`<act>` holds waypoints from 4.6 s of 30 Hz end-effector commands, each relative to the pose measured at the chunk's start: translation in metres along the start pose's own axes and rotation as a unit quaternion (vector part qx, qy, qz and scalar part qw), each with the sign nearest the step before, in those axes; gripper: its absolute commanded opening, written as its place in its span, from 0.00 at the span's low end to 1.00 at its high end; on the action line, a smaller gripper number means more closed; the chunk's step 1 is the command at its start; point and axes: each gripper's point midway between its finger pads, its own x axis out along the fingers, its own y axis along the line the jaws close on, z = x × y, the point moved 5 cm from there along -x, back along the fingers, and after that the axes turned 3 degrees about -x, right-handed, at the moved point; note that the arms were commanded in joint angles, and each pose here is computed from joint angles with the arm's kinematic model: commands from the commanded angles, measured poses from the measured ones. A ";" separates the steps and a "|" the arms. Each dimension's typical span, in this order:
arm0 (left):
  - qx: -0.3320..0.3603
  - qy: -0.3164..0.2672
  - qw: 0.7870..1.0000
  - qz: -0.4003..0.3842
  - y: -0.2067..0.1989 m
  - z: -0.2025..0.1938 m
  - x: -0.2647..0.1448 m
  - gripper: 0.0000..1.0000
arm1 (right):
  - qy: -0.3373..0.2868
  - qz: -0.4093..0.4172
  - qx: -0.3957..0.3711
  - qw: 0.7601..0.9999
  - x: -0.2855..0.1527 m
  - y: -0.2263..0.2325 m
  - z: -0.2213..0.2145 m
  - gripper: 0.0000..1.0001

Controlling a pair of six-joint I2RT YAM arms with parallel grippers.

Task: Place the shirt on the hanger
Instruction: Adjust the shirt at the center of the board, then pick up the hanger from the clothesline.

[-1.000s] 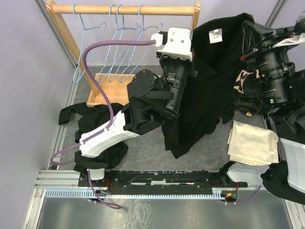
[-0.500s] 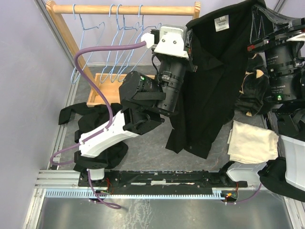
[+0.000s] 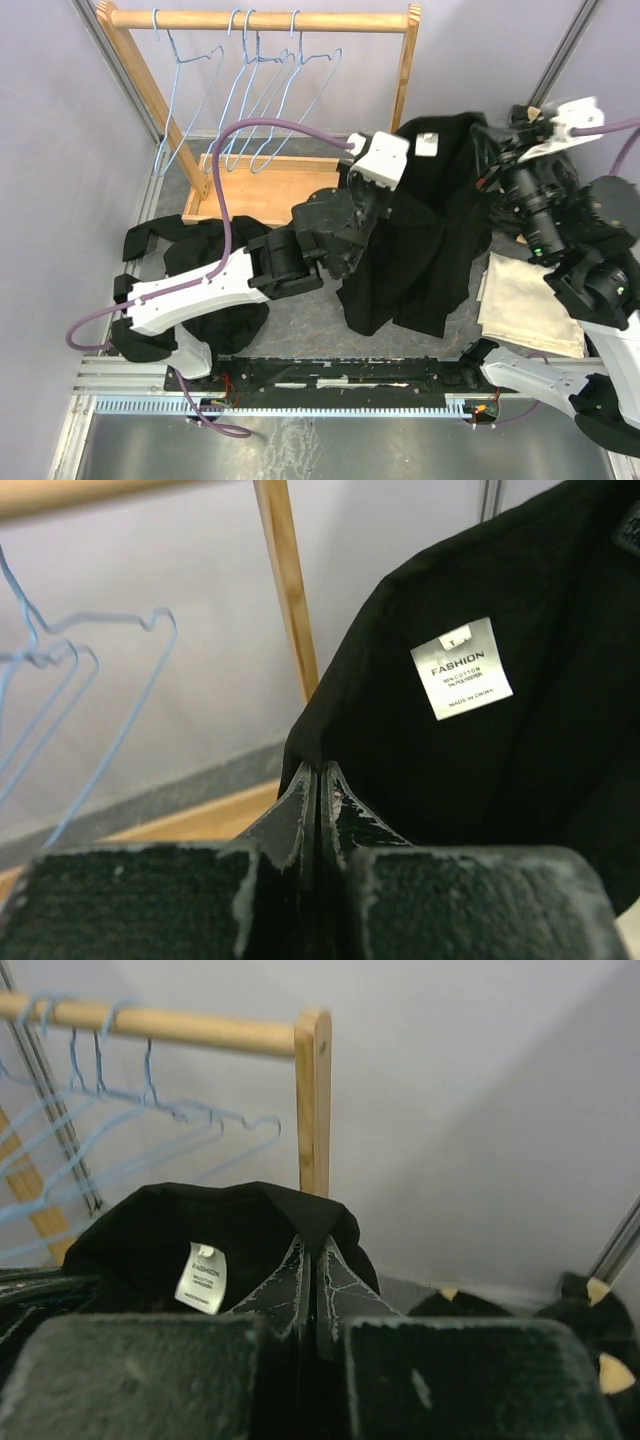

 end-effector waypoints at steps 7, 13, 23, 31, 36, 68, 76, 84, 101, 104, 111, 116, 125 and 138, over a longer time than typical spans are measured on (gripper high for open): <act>-0.097 0.156 0.983 -0.015 0.025 -0.128 -0.058 0.03 | 0.157 -0.001 0.046 0.987 -0.042 0.011 -0.115 0.00; -0.127 0.219 0.967 -0.019 0.029 -0.191 -0.085 0.03 | 0.249 0.007 0.060 0.967 -0.062 0.023 -0.179 0.00; -0.128 0.267 0.955 -0.007 0.023 -0.238 -0.095 0.03 | 0.366 0.018 0.068 0.928 -0.084 0.043 -0.267 0.00; -0.110 0.291 0.950 0.010 0.021 -0.265 -0.095 0.03 | 0.407 -0.012 0.064 0.911 -0.096 0.042 -0.302 0.00; -0.121 0.328 0.937 -0.010 0.017 -0.293 -0.091 0.03 | 0.443 -0.053 0.050 0.893 -0.102 0.038 -0.324 0.00; -0.162 0.389 0.907 -0.013 0.068 -0.323 -0.107 0.50 | 0.496 -0.055 0.091 0.862 -0.102 0.054 -0.339 0.75; -0.166 0.411 0.896 -0.010 0.079 -0.325 -0.127 0.63 | 0.529 -0.047 0.111 0.840 -0.107 0.059 -0.320 0.96; -0.191 0.431 0.882 0.008 0.093 -0.331 -0.130 0.67 | 0.518 -0.017 0.099 0.850 -0.102 0.061 -0.319 0.99; -0.204 0.472 0.853 0.092 0.146 -0.341 -0.127 0.99 | 0.491 -0.038 0.085 0.866 -0.096 0.044 -0.267 0.99; -0.189 0.486 0.845 0.115 0.151 -0.342 -0.128 0.99 | 0.480 -0.033 0.099 0.871 -0.090 0.047 -0.257 0.99; -0.189 0.479 0.850 0.112 0.151 -0.331 -0.126 1.00 | 0.433 -0.017 0.186 0.882 -0.059 0.070 -0.241 0.98; -0.165 0.434 0.872 0.154 0.172 -0.318 -0.126 1.00 | 0.398 -0.011 0.229 0.888 -0.030 0.092 -0.222 0.96; -0.145 0.391 0.901 0.123 0.182 -0.290 -0.130 0.99 | 0.293 0.016 0.303 0.907 0.028 0.149 -0.170 0.92; -0.110 0.404 0.905 0.071 0.181 -0.275 -0.136 0.99 | 0.145 0.031 0.371 0.917 0.125 0.204 -0.125 0.88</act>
